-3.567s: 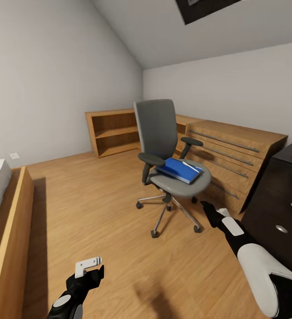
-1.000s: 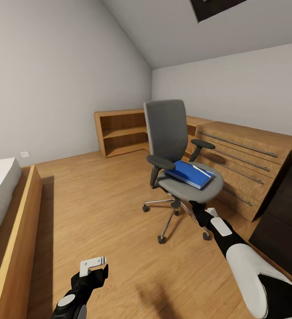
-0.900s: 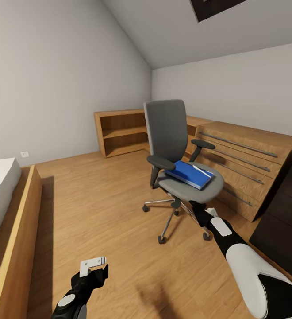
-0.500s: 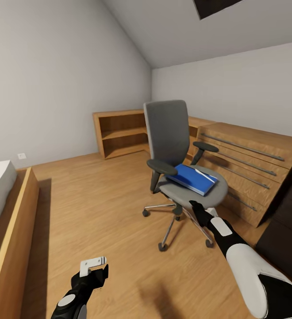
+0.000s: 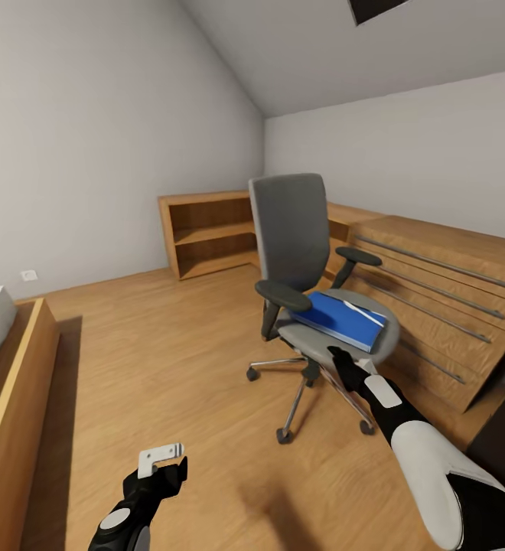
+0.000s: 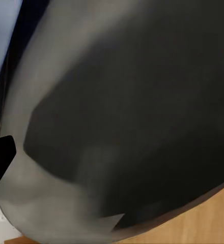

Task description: In the bedroom, organize the workspace by keeping the computer under the desk, ensuring the monitor is on the desk, placing the keyboard on the desk next to the monitor, placing the mouse on the desk next to the keyboard, moving the folder from the swivel chair onto the desk next to the mouse, stacking the notebook on top of the folder with the pen on top of the notebook, and positioning the swivel chair next to the desk.

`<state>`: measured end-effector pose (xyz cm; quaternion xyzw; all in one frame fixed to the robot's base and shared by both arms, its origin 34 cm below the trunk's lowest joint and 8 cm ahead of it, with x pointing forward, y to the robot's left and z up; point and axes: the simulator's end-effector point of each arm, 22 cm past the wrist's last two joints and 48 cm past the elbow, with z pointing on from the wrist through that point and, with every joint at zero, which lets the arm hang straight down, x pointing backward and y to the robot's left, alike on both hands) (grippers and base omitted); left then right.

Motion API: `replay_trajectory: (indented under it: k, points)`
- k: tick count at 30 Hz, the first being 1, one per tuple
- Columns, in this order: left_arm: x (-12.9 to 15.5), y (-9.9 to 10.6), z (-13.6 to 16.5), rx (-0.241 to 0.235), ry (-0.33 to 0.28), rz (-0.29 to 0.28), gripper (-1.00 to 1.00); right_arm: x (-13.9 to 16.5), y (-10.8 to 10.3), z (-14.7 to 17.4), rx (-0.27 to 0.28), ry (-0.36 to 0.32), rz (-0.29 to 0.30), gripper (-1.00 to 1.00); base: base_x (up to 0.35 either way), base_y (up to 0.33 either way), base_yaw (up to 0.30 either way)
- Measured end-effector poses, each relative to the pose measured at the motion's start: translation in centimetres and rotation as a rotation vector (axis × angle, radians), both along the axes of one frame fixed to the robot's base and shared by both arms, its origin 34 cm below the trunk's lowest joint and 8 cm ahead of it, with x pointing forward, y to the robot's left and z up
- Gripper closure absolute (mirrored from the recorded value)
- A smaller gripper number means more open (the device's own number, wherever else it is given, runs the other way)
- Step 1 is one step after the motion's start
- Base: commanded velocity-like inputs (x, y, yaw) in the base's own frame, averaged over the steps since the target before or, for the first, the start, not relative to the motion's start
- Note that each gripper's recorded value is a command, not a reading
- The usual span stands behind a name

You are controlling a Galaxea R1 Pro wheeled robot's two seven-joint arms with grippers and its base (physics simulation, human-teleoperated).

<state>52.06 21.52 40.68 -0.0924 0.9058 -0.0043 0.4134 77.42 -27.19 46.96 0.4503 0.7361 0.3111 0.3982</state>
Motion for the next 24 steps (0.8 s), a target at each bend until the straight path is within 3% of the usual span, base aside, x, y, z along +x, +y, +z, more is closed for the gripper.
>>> replay_trajectory:
  k: [18, 24]
  points:
    - [0.01, 0.00, 0.01, 0.000, -0.001, 0.000, -1.00, -0.01, -0.02, -0.02, 0.000, 0.000, -0.001, -1.00, 0.284, 0.095, 0.000]
    - [0.00, -0.06, -0.04, 0.000, 0.001, -0.001, -1.00, 0.04, 0.05, -0.01, -0.002, -0.001, 0.002, -1.00, 0.085, 0.010, 0.000]
